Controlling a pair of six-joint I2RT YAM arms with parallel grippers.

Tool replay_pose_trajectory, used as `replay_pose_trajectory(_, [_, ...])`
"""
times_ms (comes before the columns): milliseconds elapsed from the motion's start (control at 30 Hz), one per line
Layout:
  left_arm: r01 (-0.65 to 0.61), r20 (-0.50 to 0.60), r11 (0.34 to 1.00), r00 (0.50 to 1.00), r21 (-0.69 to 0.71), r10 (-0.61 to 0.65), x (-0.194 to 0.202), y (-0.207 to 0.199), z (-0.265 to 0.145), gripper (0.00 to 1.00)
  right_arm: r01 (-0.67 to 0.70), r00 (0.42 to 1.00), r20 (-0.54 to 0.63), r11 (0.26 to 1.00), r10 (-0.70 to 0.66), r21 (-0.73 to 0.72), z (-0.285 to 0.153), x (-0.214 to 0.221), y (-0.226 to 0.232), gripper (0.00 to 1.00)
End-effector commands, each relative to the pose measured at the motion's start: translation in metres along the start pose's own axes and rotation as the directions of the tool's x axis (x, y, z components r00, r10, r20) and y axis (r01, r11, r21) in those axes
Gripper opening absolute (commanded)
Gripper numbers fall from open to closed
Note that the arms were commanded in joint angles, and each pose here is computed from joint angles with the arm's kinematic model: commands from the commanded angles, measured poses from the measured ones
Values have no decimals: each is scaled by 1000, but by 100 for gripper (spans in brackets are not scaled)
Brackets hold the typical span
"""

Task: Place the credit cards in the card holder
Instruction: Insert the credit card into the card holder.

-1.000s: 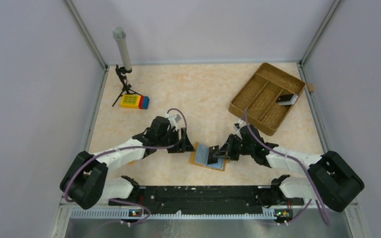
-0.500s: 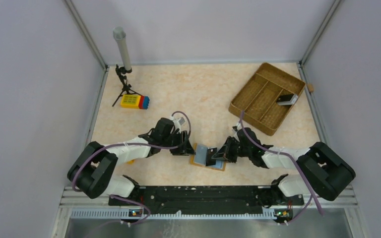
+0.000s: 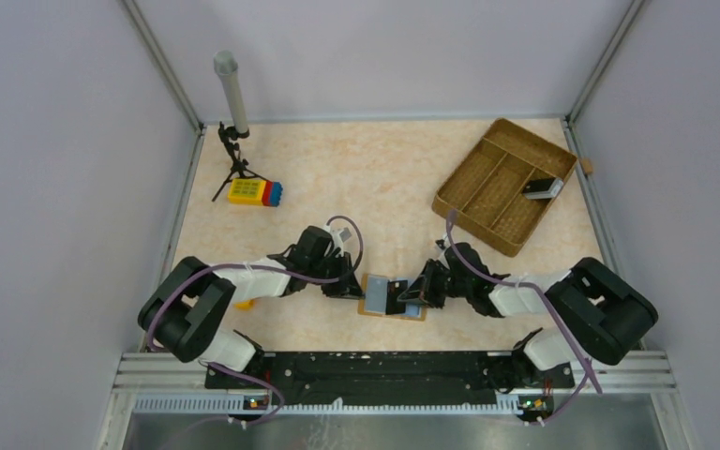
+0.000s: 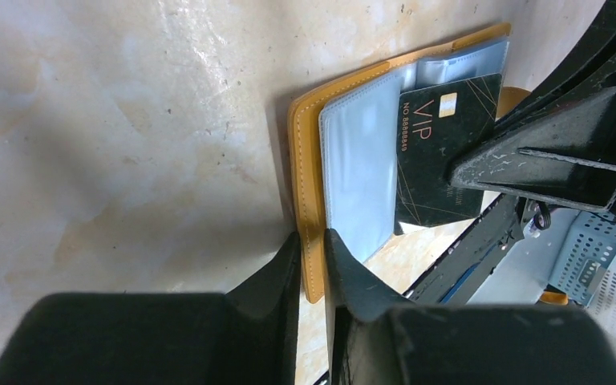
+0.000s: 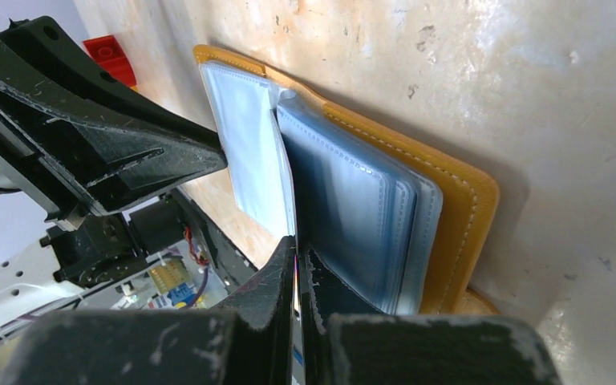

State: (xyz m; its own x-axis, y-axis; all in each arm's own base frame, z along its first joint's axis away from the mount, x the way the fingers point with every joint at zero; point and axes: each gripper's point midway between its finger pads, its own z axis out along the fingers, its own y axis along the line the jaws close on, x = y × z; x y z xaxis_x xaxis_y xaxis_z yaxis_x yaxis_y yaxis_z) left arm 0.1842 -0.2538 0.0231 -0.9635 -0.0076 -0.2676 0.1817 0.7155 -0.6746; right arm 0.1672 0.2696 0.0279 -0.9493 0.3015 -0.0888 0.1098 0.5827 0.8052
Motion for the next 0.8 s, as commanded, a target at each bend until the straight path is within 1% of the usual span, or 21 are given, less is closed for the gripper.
replay_pose_trajectory(0, [-35,15,999,999,2,35,-3,2,4,16,37,999,7,999,-37,28,6,1,-9,0])
replay_pose_trajectory(533, [-38,9,999,999,-25,39,-3,6,4,9,43,998,39,998,-45,54,17,-2,-18,0])
replay_pose_trajectory(767, [-41,6,998,999,-48,42,-3,11,4,4,72,995,61,991,-79,117,13,-8,-24,0])
